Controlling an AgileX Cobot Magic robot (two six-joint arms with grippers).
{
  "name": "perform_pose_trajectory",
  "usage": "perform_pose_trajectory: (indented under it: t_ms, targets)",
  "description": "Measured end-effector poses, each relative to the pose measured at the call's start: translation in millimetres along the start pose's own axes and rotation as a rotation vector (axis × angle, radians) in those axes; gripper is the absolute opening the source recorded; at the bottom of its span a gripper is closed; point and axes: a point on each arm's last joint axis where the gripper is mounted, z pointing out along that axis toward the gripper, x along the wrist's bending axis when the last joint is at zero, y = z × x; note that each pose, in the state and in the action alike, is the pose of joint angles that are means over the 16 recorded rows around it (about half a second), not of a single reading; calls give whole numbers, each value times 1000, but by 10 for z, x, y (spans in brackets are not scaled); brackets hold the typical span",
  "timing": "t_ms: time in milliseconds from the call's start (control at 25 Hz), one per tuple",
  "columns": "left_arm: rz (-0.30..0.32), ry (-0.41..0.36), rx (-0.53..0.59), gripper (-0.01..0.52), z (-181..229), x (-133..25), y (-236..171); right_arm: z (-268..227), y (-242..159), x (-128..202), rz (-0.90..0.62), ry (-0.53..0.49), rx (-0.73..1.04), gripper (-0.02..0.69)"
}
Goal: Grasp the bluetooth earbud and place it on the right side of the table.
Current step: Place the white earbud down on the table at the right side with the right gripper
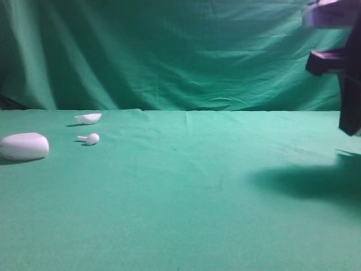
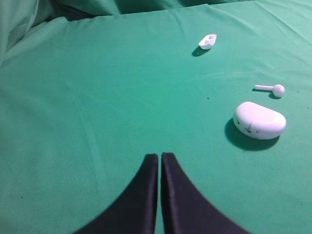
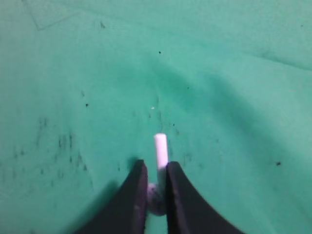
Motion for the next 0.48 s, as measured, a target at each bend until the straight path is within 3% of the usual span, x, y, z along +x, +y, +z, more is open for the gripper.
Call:
perform_pose_trajectory:
  t_ms: [240, 480]
  targets:
    - [0, 0, 0, 0, 0, 0, 0, 262, -5, 7, -2, -5, 23, 102]
    - [0, 0, 0, 0, 0, 0, 0, 353, -10, 4, 10, -12, 47, 205]
